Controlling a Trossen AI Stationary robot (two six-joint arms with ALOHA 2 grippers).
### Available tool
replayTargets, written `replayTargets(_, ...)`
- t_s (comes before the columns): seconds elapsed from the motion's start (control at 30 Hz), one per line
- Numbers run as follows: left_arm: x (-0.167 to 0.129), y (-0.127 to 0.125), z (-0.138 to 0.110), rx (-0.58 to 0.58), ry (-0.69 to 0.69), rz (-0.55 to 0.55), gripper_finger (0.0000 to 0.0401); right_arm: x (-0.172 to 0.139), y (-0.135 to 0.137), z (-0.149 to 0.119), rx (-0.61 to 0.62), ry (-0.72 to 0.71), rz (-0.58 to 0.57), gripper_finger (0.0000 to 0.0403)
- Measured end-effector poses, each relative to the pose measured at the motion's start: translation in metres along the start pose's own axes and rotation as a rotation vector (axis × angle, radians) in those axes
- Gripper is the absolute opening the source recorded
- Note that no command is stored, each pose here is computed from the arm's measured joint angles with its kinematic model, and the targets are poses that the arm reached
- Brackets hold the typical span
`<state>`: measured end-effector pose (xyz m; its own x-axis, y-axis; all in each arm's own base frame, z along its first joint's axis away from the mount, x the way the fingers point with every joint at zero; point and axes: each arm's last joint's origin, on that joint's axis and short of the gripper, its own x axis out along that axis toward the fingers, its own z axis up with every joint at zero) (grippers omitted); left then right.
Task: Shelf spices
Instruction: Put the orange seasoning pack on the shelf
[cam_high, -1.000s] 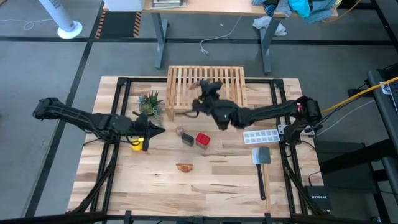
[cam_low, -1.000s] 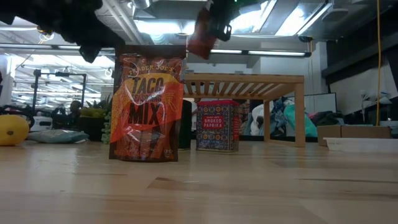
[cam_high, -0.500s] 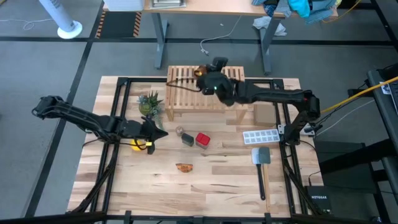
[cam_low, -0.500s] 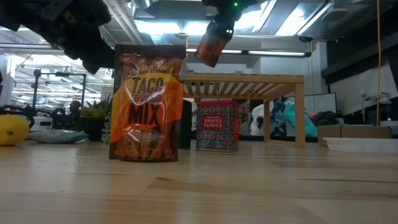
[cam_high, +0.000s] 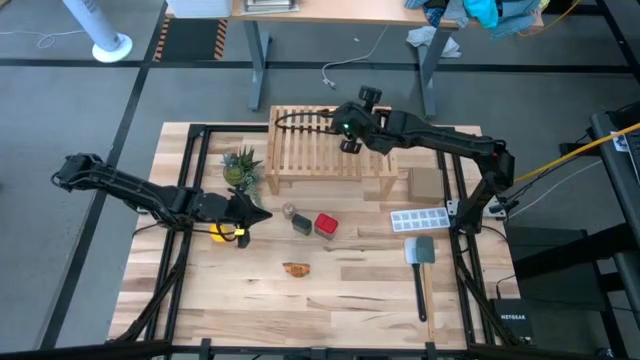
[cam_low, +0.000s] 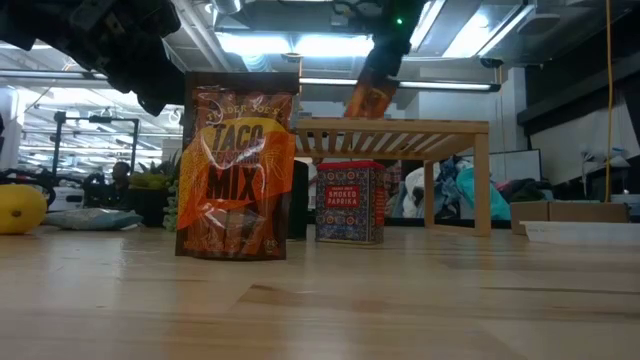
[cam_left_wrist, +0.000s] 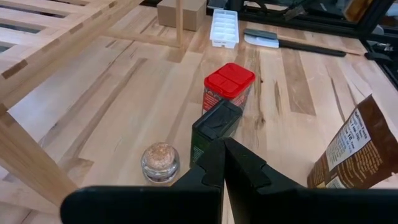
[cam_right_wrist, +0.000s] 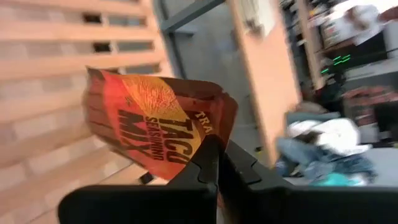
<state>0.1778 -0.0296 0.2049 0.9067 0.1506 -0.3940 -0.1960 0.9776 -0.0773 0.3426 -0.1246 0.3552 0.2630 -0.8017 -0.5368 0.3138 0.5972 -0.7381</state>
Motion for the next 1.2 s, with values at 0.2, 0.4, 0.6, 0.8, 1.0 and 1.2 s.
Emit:
replayTargets(0.2, 0.0, 0.0, 0.0, 0.0, 0.0, 0.0, 0.0, 0.005, -0.002, -0.007, 0.018, 0.037, 0.052, 0.0)
replayTargets(0.4, 0.0, 0.0, 0.001, -0.002, -0.007, -0.001, 0.0, 0.005, -0.002, -0.007, -0.005, 0.041, 0.046, 0.0)
replayTargets(0.6, 0.0, -0.001, 0.002, -0.008, -0.022, -0.005, 0.0, 0.001, -0.007, -0.005, -0.007, 0.033, 0.045, 0.0)
replayTargets(0.8, 0.0, 0.0, 0.002, -0.007, -0.02, -0.005, 0.0, -0.013, -0.024, 0.003, 0.036, -0.007, 0.026, 0.0)
replayTargets(1.0, 0.0, -0.001, 0.002, 0.006, -0.022, -0.005, 0.0, -0.014, -0.025, -0.003, -0.008, 0.063, 0.001, 0.0)
replayTargets(1.2, 0.0, -0.001, 0.002, 0.006, -0.023, -0.005, 0.0, -0.014, -0.022, -0.01, -0.022, 0.126, 0.007, 0.0)
